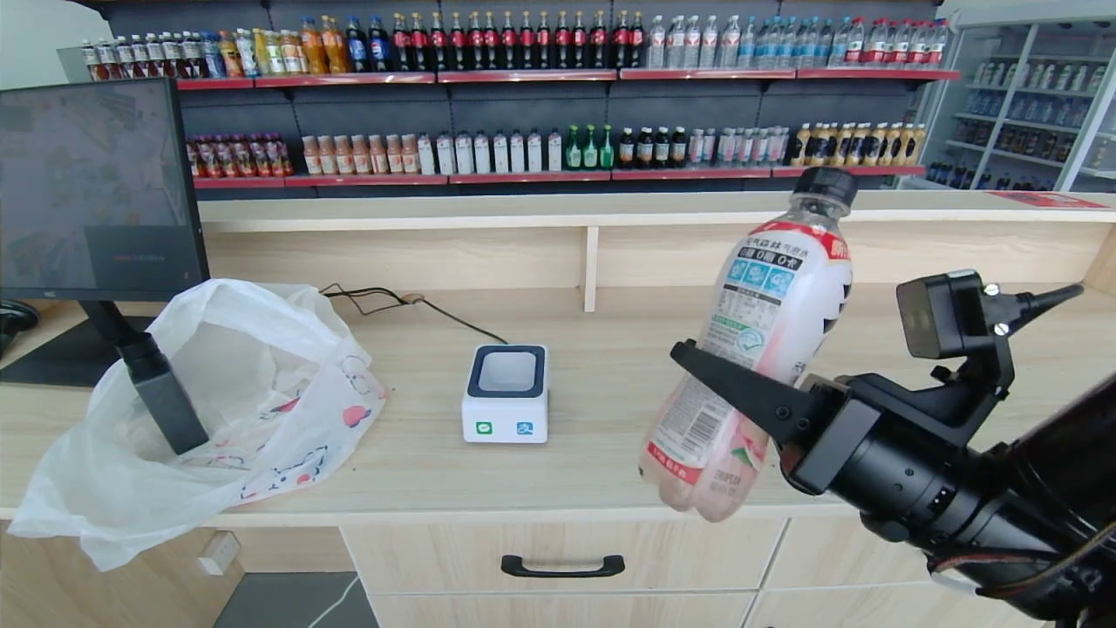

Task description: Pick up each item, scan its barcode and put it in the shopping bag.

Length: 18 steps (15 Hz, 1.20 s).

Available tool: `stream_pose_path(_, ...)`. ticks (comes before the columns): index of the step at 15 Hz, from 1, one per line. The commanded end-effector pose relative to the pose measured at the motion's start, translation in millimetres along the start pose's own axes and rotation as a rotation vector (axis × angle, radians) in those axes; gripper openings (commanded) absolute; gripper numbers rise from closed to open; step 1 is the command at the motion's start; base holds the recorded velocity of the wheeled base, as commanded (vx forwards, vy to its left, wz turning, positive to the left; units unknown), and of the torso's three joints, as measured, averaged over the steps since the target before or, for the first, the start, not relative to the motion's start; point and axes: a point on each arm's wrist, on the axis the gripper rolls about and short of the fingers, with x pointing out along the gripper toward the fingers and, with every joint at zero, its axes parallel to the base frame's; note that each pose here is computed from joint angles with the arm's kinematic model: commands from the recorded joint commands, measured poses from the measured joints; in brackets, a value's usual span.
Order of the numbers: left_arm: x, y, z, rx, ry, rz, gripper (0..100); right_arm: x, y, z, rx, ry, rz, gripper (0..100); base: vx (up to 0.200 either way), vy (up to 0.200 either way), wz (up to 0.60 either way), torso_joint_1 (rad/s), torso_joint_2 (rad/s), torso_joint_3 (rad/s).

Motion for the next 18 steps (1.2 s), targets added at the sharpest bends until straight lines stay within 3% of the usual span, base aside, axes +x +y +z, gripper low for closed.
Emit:
stream_pose_path(1,0.0,0.0,0.0,0.0,-0.001,0.0,100,14.7,10.8,11.9,0.023,-0.012,0.127,0,0.0,0.0,0.0,0.0,0.0,0.0)
stream_pose_path(4,0.0,0.0,0.0,0.0,-0.001,0.0,100,14.2,19.8,19.0,0.016,0.03,0.25,0,0.0,0.0,0.0,0.0,0.0,0.0)
stream_pose_path(9,0.0,0.0,0.0,0.0,-0.001,0.0,100,11.5,30.2,33.0,-0.003,-0.017,0.288,0,0.0,0.0,0.0,0.0,0.0,0.0)
stream_pose_path(13,0.0,0.0,0.0,0.0,-0.001,0.0,100,-5.2,44.9,47.6,0.062,-0.05,0.322,0,0.0,0.0,0.0,0.0,0.0,0.0)
stream_pose_path(18,0.0,0.0,0.0,0.0,-0.001,0.0,100,-7.7,48.1,45.0,0.073,-0.039,0.332,0,0.0,0.0,0.0,0.0,0.0,0.0)
